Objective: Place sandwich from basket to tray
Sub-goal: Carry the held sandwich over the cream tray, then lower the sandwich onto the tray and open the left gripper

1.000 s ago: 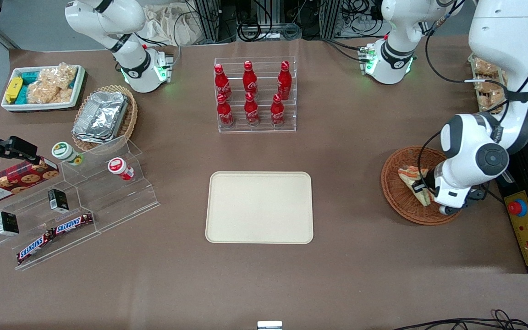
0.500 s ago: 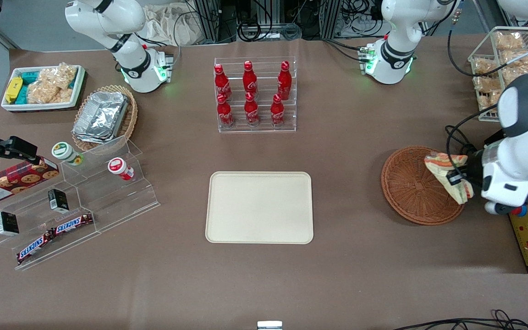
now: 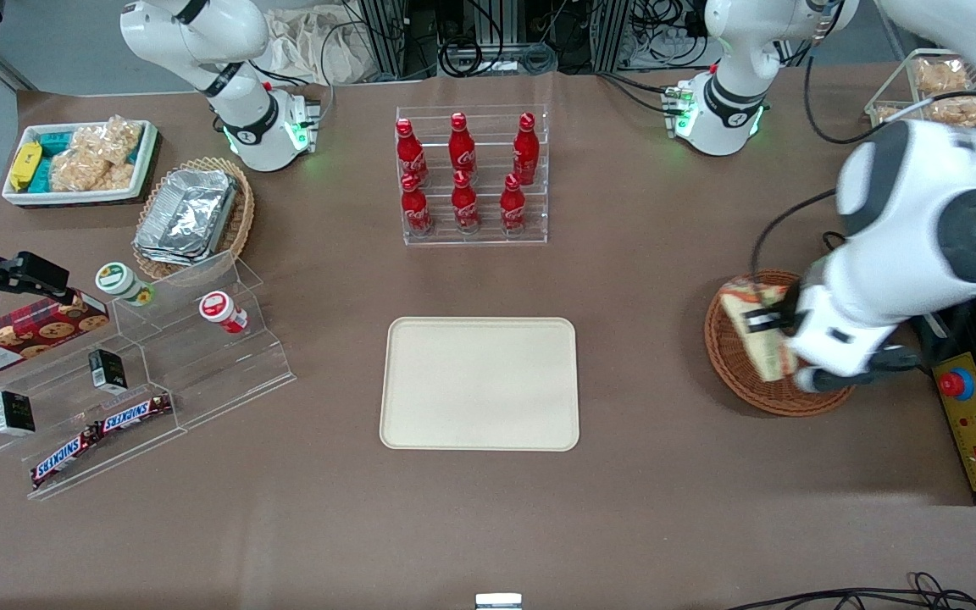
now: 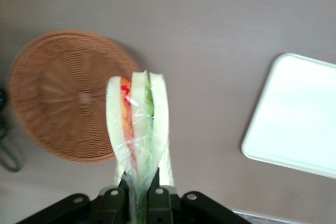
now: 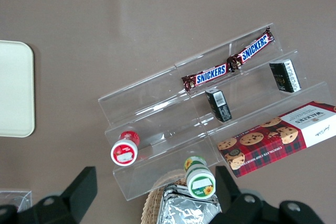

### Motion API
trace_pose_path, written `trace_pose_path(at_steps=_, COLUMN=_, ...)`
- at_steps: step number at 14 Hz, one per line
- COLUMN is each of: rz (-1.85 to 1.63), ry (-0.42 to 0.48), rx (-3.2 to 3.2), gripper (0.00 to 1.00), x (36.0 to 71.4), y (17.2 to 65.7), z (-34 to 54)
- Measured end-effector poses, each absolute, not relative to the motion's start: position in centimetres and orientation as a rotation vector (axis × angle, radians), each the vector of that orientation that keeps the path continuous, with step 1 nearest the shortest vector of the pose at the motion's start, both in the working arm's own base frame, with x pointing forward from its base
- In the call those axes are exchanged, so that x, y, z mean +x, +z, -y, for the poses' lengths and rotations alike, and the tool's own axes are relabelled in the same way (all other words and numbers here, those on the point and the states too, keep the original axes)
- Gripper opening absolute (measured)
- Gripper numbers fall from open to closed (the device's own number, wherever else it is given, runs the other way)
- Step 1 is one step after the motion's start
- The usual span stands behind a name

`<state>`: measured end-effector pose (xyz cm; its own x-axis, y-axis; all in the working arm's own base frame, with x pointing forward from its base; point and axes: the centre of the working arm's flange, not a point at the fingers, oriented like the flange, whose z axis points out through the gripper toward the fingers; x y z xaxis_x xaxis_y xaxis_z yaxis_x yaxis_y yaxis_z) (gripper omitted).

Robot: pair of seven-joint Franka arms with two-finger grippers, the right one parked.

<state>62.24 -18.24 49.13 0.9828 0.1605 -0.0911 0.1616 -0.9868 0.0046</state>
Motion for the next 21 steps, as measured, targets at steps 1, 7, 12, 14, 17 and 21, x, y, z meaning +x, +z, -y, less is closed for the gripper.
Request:
trace_pose_path(at_steps=1, rz=-0.168, ry=-0.116, rx=3.113, gripper=0.15, x=62.0, y=47.9, z=21.8)
trace_pose_path(at_steps=7, rz=0.153, ry=-0.034, rx=3.088, gripper=0.15, x=61.1, y=35.8, z=35.8)
trace_pose_path(at_steps=12, rz=0.175, ry=-0.080, rx=3.056, gripper=0.15, x=60.5, y=27.6, z=39.7)
trace_pose_path(at_steps=14, rz=0.180, ry=-0.079, rx=3.042, gripper=0.15, x=60.3, y=25.3, z=40.5)
trace_pose_path(at_steps=17, rz=0.165, ry=-0.076, rx=3.033, gripper=0.20, x=60.3, y=22.9, z=41.0)
trace_pose_path(at_steps=21, rz=0.068, ry=-0.056, rx=3.033, gripper=0.58, x=61.0, y=24.2, z=40.9)
